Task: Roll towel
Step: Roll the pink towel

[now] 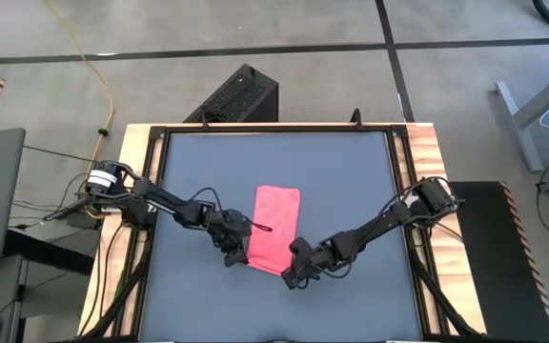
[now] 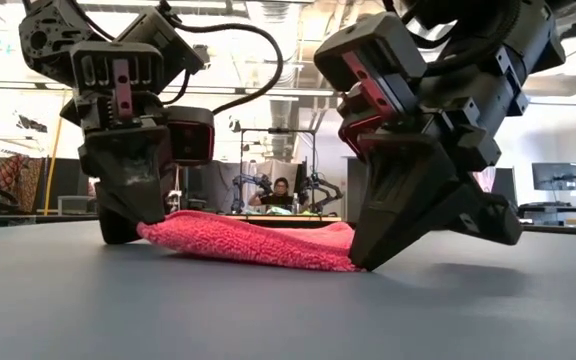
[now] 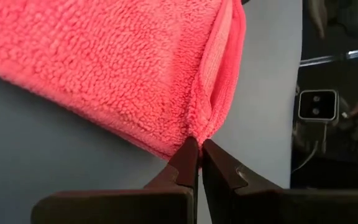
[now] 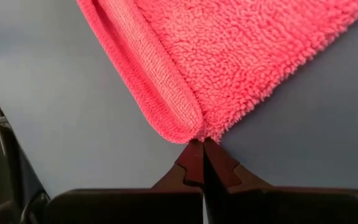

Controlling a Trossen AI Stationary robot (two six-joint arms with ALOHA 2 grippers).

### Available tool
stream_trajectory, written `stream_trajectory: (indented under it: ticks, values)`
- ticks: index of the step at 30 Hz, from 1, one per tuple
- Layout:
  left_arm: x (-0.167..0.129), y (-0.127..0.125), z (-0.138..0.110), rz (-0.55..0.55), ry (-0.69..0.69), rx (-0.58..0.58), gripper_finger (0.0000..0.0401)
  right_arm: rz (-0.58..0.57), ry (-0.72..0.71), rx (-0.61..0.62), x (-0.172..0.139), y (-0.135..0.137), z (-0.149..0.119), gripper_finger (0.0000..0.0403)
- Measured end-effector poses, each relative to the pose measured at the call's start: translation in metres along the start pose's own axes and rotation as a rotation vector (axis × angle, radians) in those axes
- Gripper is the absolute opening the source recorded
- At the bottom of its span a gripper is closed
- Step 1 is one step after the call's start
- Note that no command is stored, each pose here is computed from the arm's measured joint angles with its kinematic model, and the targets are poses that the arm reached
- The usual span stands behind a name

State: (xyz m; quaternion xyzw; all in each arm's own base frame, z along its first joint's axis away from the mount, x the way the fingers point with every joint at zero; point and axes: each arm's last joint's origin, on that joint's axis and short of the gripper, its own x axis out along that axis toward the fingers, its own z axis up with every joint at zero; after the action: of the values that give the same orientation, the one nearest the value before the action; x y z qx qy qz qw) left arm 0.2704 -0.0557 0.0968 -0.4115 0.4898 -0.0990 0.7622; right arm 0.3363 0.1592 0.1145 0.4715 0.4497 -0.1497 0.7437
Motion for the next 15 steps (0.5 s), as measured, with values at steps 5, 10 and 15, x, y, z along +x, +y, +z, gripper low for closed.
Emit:
stream_trajectory:
  ticks: [5, 10, 15]
  values:
    - [-0.001, 0.001, 0.001, -0.005, 0.008, -0.038, 0.0, -0.006, 0.002, -0.012, 0.0, -0.001, 0.0, 0.0013]
    - [-0.006, 0.004, 0.005, -0.009, -0.002, -0.052, 0.0, -0.013, 0.001, -0.043, 0.0, -0.002, 0.004, 0.0013]
    - [-0.012, 0.002, 0.006, 0.02, -0.045, -0.058, 0.0, -0.004, -0.004, -0.065, -0.004, -0.001, 0.009, 0.0013]
